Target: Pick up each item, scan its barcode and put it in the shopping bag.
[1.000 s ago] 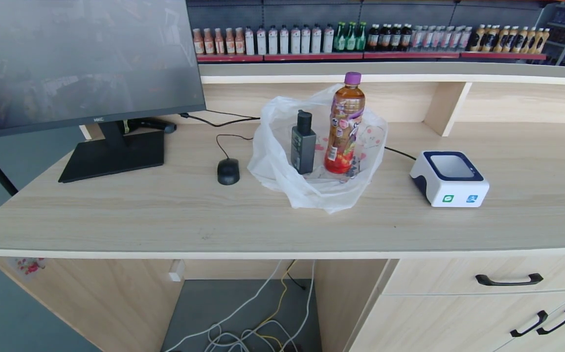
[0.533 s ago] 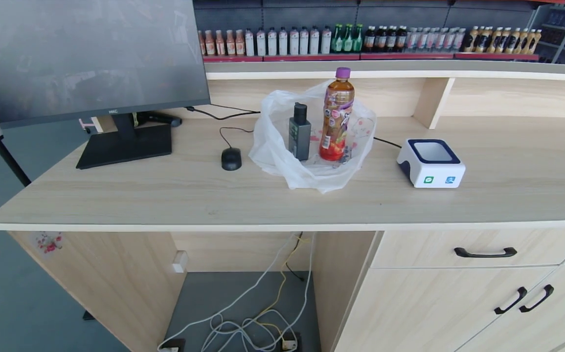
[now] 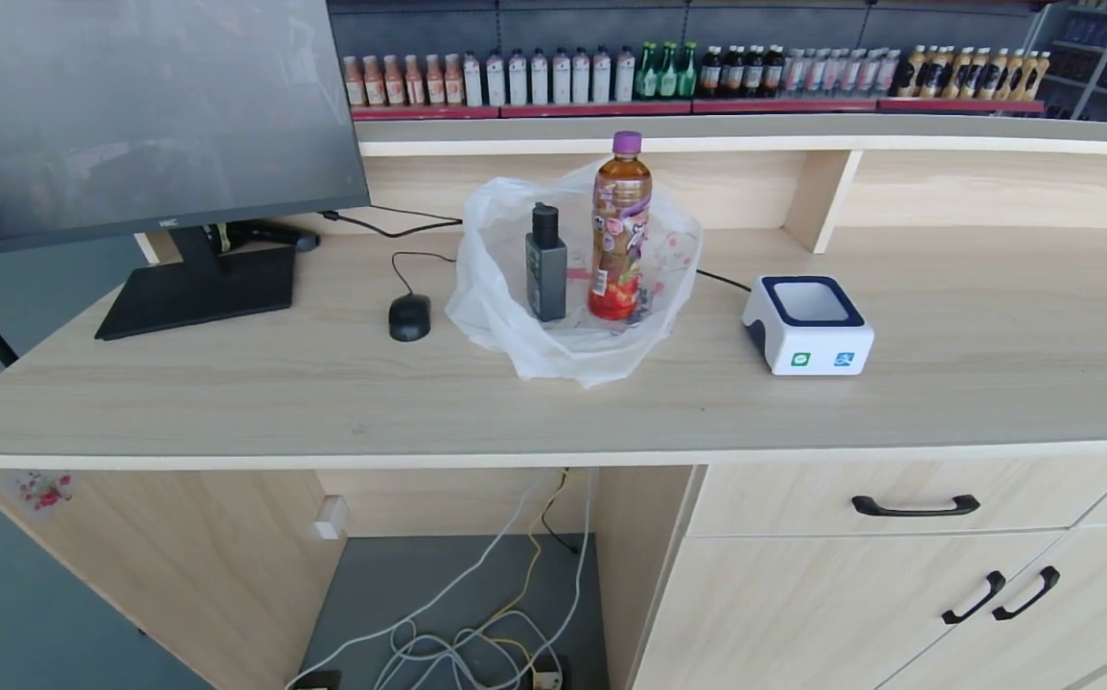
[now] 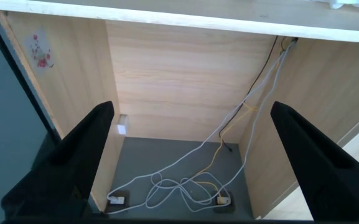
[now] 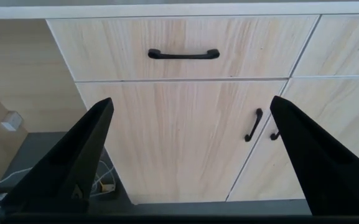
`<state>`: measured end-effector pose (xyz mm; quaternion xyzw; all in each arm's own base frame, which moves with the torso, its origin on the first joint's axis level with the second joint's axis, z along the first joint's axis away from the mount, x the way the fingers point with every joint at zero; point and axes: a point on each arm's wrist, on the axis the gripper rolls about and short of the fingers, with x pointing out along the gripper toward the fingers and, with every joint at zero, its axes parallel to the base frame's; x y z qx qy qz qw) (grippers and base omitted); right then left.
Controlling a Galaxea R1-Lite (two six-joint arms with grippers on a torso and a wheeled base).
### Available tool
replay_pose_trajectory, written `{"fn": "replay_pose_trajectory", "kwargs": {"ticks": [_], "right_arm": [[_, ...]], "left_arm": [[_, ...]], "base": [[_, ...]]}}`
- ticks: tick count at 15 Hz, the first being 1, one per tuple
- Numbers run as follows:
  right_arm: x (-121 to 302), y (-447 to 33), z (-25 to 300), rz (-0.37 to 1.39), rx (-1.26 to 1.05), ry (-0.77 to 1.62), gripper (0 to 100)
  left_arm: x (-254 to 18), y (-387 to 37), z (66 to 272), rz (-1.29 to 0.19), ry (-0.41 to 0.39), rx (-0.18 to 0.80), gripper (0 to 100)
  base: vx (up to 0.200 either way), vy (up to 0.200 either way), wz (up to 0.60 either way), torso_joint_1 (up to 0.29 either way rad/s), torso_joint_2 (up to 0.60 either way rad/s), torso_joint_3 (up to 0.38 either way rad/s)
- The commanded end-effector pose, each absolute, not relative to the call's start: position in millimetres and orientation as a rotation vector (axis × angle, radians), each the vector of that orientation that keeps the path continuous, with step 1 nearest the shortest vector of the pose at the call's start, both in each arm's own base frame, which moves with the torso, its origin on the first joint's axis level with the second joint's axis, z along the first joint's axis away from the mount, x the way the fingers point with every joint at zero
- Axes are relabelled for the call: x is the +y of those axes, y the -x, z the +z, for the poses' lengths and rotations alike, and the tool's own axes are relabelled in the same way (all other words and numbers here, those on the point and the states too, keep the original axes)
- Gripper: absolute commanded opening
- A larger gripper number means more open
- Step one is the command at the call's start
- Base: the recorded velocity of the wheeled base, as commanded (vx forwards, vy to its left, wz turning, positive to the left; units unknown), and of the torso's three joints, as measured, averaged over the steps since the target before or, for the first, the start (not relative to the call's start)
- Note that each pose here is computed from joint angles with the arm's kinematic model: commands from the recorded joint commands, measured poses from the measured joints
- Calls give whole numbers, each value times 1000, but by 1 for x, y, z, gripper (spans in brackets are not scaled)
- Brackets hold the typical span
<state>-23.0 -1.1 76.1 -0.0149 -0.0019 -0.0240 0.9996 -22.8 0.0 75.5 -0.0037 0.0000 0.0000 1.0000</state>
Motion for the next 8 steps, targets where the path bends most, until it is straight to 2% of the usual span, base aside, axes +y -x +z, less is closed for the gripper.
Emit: {"fn": "replay_pose_trajectory", "kwargs": {"ticks": [1, 8], "right_arm": [[-1, 23, 76, -48, -2, 31, 100], [-1, 23, 76, -48, -4, 31, 100]], "left_arm": [[0, 23, 75, 0, 8, 0, 100], [0, 23, 75, 0, 9, 0, 100]], "base": [[0, -200, 0, 7, 7, 7], [0, -200, 0, 1, 4, 3]]}}
